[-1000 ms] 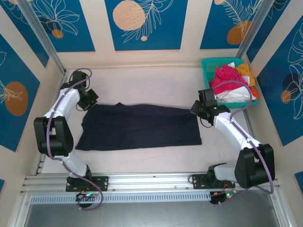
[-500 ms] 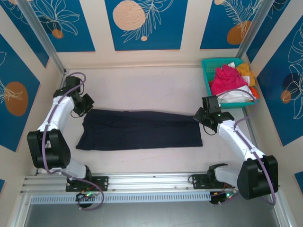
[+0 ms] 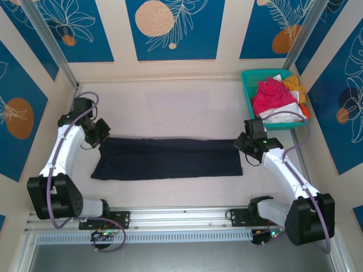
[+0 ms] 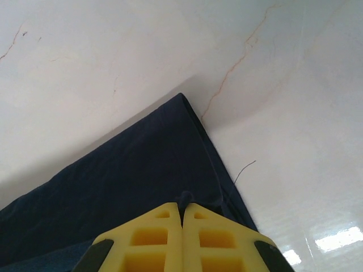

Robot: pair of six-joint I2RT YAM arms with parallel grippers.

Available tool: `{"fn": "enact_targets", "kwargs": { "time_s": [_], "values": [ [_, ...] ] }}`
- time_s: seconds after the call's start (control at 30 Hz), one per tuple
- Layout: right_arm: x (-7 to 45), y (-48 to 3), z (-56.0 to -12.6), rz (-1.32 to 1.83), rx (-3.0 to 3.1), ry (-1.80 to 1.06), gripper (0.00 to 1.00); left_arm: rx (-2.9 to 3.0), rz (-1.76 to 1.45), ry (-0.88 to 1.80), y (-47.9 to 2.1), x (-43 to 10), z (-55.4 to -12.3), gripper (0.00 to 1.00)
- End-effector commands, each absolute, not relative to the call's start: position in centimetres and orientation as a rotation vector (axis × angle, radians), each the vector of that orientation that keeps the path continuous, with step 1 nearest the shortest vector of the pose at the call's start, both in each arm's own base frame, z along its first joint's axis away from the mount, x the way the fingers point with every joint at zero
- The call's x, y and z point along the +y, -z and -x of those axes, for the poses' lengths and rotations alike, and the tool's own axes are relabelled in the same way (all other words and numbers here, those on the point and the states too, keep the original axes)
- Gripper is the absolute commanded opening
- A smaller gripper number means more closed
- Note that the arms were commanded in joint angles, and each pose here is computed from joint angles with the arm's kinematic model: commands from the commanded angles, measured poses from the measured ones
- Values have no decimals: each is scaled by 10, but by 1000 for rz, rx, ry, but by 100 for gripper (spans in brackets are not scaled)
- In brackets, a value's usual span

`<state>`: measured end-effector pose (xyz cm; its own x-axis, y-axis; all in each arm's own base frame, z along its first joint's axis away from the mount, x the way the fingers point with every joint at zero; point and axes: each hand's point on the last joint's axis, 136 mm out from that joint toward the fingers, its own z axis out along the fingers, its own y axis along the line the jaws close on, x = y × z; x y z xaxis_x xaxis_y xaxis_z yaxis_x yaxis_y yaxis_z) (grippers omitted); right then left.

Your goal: Fold and stack the t-shirts

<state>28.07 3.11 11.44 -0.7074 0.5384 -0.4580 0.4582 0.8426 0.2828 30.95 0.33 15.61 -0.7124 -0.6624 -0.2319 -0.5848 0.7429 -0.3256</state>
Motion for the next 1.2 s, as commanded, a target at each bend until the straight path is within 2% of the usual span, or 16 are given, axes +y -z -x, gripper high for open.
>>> {"fn": "enact_targets", "kwargs": {
  "time_s": [0.0, 0.43, 0.73, 0.93, 1.17],
  "values": [
    [28, -104, -269, -762, 2519, -188, 0, 2653, 988, 280, -148, 9, -288, 0],
    [28, -82, -266, -786, 2580, -183, 0, 2711, 1023, 259, -127, 7, -263, 0],
    [31, -83, -271, -775, 2585, -194, 0, 2666, 1017, 374, -154, -3, -274, 0],
    [32, -80, -275, -771, 2592, -202, 0, 2674, 1001, 350, -164, -3, -255, 0],
    [35, -77, -279, -769, 2600, -216, 0, 2738, 1034, 229, -130, 8, -233, 0]
  ]
}}
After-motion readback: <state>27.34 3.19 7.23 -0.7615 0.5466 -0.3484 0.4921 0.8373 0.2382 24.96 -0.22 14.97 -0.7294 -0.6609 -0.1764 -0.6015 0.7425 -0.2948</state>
